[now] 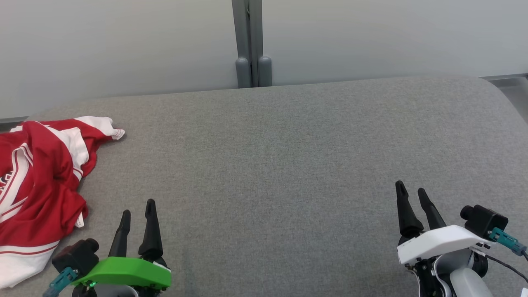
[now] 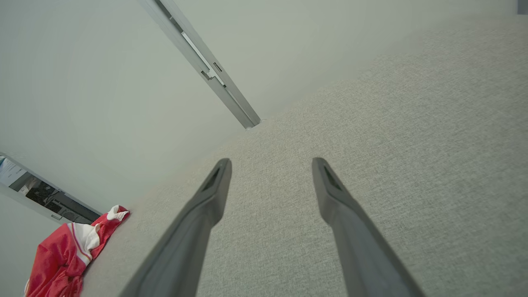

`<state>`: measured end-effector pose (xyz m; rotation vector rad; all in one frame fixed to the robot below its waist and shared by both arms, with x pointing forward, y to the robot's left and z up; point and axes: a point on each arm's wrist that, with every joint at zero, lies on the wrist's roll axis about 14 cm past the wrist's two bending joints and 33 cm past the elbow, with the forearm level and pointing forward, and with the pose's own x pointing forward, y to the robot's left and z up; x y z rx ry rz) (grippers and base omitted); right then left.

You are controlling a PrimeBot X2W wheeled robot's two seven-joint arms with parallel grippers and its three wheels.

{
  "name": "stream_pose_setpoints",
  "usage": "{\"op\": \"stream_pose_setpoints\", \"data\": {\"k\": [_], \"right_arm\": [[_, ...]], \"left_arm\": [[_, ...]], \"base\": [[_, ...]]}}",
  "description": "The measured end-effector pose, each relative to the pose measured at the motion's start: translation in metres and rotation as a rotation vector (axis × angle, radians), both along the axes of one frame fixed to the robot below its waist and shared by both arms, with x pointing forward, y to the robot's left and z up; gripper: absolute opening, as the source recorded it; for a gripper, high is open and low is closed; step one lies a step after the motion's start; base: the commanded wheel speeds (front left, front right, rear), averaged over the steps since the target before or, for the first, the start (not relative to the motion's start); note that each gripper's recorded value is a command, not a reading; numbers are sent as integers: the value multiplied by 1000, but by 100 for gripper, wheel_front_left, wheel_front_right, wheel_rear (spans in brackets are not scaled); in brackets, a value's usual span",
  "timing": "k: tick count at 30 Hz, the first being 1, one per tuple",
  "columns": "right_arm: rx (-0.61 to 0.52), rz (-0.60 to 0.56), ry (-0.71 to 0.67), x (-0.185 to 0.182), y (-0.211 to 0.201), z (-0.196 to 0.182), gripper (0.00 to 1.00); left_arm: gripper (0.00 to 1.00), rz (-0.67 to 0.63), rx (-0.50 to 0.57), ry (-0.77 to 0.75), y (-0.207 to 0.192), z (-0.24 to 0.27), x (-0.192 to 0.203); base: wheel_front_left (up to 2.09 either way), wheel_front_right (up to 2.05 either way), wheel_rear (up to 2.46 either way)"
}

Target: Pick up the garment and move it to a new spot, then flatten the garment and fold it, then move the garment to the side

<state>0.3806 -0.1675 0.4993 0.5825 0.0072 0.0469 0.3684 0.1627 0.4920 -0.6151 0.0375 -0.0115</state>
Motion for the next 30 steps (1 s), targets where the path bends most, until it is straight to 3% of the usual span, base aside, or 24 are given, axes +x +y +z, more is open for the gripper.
{"op": "stream_pose_setpoints", "data": {"k": [30], "right_arm": [[-287, 47, -62, 0, 12, 5, 100]], "left_arm": [[100, -17, 247, -75, -7, 10, -2]], "base": [[0, 0, 0]]}}
